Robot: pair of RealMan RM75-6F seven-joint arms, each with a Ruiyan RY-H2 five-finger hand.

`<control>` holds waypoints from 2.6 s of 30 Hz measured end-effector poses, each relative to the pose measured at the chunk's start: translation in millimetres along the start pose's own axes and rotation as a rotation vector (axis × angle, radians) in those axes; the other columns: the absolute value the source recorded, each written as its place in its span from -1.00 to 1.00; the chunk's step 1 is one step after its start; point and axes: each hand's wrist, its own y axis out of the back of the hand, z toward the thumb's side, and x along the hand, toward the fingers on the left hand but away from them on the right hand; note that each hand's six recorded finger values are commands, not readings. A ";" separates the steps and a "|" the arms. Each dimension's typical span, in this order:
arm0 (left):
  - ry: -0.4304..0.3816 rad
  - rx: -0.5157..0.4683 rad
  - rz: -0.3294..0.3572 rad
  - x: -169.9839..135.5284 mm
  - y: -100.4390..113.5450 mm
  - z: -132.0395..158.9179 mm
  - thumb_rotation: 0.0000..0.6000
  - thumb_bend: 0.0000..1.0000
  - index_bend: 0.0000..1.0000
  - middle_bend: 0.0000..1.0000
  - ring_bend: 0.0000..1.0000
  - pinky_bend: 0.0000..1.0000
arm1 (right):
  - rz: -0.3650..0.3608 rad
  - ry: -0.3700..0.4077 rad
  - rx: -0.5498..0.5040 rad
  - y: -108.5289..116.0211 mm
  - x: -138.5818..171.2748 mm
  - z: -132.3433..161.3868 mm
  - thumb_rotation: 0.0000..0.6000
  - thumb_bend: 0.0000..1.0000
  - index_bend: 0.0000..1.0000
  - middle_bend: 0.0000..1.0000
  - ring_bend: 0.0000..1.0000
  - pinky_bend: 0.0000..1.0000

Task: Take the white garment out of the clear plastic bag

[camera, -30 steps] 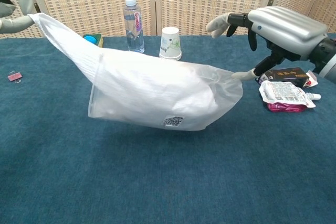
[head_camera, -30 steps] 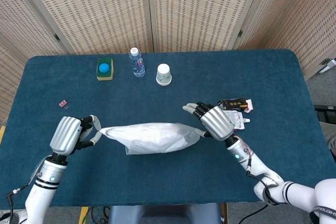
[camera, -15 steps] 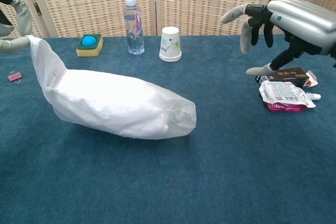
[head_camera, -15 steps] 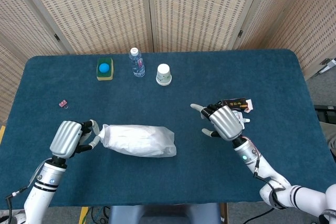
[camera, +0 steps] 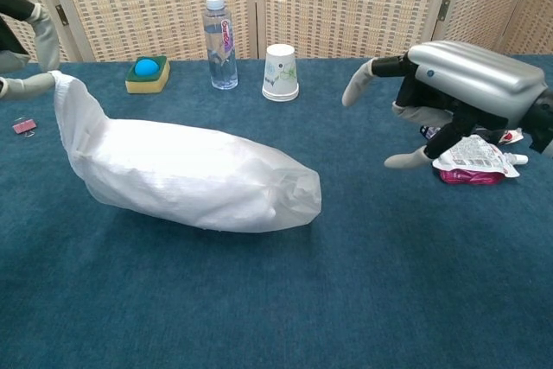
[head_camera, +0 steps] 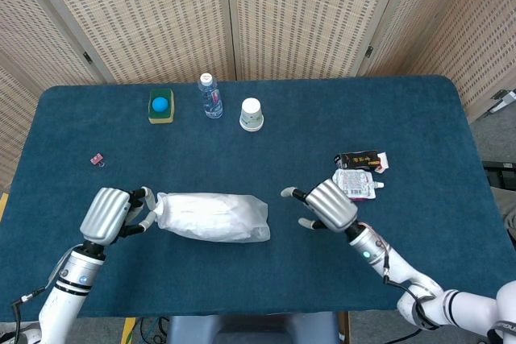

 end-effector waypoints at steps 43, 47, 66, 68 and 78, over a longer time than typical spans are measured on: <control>0.018 -0.008 -0.012 -6.6 -7.6 -8.7 1.00 0.01 0.61 1.00 0.80 0.91 | 0.040 0.144 -0.076 -61.6 -42.0 58.7 1.00 -0.16 0.12 1.00 1.00 1.00; 0.032 -0.006 -0.015 -6.9 -9.0 -13.4 1.00 0.01 0.61 1.00 0.80 0.91 | 0.039 0.144 -0.071 -60.3 -39.0 56.0 1.00 -0.08 0.21 1.00 1.00 1.00; 0.183 -0.013 0.067 -4.8 -4.5 -56.8 1.00 0.01 0.61 1.00 0.80 0.91 | 0.049 -0.022 0.127 -22.0 -4.6 -16.7 1.00 -0.03 0.27 1.00 1.00 1.00; 0.185 -0.010 0.069 -4.1 -4.6 -57.3 1.00 0.01 0.61 1.00 0.80 0.91 | 0.037 -0.055 0.153 -10.6 0.8 -28.7 1.00 -0.03 0.27 1.00 1.00 1.00; 0.184 0.006 0.080 1.0 -1.9 -53.9 1.00 0.01 0.61 1.00 0.80 0.91 | -0.047 -0.221 0.247 46.5 25.2 -78.9 1.00 -0.03 0.27 1.00 1.00 1.00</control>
